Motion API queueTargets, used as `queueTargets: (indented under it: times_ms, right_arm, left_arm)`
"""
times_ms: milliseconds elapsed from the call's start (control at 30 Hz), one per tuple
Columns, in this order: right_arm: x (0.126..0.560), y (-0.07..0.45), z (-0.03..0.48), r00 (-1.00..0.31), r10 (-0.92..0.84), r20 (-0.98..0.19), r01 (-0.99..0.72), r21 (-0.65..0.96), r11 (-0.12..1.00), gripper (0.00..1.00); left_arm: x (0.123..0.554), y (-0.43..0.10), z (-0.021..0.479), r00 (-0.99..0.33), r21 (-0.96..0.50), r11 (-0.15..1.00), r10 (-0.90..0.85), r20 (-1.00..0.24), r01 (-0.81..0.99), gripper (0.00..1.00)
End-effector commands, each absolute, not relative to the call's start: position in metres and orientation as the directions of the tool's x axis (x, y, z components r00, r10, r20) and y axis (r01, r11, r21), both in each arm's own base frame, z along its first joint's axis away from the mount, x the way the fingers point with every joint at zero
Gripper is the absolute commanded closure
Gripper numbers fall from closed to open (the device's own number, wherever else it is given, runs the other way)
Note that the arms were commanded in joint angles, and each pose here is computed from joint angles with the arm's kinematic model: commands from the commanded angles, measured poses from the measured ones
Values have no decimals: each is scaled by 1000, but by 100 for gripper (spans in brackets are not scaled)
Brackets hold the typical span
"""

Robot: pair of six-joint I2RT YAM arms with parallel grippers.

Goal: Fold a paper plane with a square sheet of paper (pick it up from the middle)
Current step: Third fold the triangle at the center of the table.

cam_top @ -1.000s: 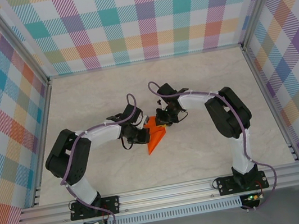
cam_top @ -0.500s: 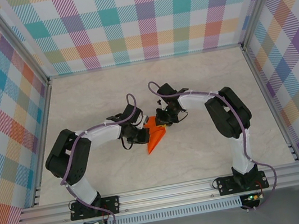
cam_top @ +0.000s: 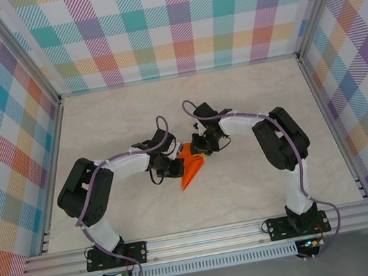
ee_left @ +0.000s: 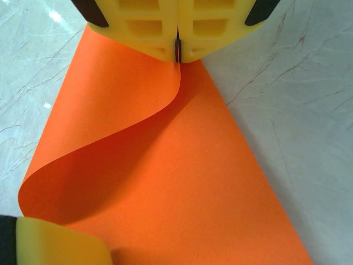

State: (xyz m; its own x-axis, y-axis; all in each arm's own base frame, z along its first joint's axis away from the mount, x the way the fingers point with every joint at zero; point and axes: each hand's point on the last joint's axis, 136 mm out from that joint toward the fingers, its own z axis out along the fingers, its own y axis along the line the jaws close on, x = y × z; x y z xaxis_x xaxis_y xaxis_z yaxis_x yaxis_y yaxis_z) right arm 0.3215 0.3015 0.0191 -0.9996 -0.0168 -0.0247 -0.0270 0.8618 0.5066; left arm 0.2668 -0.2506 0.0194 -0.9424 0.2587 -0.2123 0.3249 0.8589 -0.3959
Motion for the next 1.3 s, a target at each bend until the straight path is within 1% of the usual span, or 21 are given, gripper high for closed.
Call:
queueTargets:
  times_ms: [0,67,133,233,300,367,467,533,600,767,833,1100,1267]
  right_arm:
    - [318,299,31,-999,-4,-36,-21,492,870,77]
    - [325,293,50,-996,21,-86,-24,486,874,71]
    - [329,285,68,-990,47,-135,-24,480,877,69]
    - [323,273,83,-982,80,-174,-13,478,878,69]
    - [315,268,88,-978,107,-177,4,501,866,72]
    - [300,270,91,-978,134,-161,21,563,826,77]
    - [279,284,93,-981,151,-124,26,682,731,85]
    - [265,294,89,-984,146,-103,31,708,706,89]
    - [251,305,83,-987,130,-94,25,709,705,91]
    - [223,338,65,-995,71,-66,4,703,711,91]
    - [219,345,58,-996,61,-59,3,691,722,92]
    - [212,340,40,-997,74,-34,33,666,745,92]
    - [210,342,36,-998,66,-21,35,674,738,91]
  left_arm:
    - [260,-247,7,-956,-408,864,250,-155,293,97]
    - [260,-249,7,-955,-418,859,252,-153,294,97]
    - [260,-251,8,-957,-428,857,246,-152,288,96]
    - [260,-255,9,-961,-450,849,234,-149,277,96]
    - [260,-257,10,-963,-459,846,226,-150,270,96]
    - [260,-257,9,-965,-462,848,217,-147,261,96]
    - [258,-258,7,-966,-467,846,216,-141,257,96]
    - [258,-259,6,-966,-468,845,218,-138,258,96]
    - [257,-258,5,-965,-466,846,221,-139,260,96]
    - [256,-257,4,-964,-460,847,230,-135,266,96]
    - [256,-256,4,-963,-455,849,231,-135,268,96]
    - [258,-257,5,-962,-453,849,236,-139,274,96]
    - [258,-257,3,-960,-447,850,243,-138,279,96]
